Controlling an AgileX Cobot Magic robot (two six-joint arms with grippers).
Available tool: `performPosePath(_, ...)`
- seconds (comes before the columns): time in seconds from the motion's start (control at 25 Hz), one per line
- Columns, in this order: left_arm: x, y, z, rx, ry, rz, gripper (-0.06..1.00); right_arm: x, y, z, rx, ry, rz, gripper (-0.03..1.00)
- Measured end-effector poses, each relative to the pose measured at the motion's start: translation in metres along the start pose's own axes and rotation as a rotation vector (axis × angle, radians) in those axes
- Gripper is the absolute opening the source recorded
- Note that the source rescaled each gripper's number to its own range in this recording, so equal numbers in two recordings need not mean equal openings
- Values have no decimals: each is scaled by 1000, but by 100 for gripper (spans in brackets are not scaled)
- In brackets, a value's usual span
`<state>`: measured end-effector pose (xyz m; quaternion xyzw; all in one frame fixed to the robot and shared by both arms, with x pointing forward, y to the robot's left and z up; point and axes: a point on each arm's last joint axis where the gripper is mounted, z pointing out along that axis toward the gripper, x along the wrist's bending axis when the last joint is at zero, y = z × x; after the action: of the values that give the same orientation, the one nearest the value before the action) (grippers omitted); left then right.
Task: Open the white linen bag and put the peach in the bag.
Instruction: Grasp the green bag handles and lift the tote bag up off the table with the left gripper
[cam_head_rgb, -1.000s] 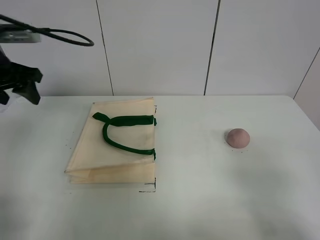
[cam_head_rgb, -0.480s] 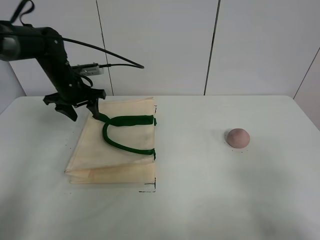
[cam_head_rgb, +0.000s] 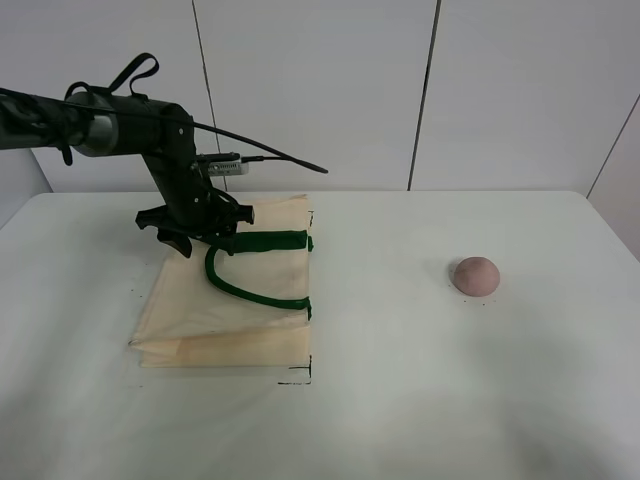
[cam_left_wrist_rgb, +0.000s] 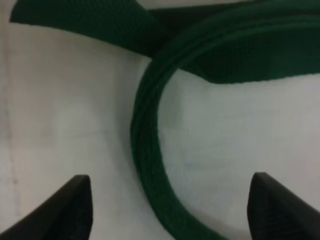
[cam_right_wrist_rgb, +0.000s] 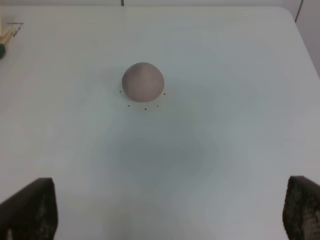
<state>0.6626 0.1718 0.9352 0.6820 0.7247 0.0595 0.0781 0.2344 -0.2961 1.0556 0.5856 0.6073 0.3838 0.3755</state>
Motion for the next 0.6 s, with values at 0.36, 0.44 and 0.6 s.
performPosePath(0.36, -1, -1, 34, 26, 18, -4, 100, 0, 0, 0, 0, 0, 0, 100)
performPosePath(0.44, -1, -2, 44, 32, 20, -3, 100, 0, 0, 0, 0, 0, 0, 100)
performPosePath(0.6, -1, -2, 52, 39, 23, -4, 99, 0, 0, 0, 0, 0, 0, 100)
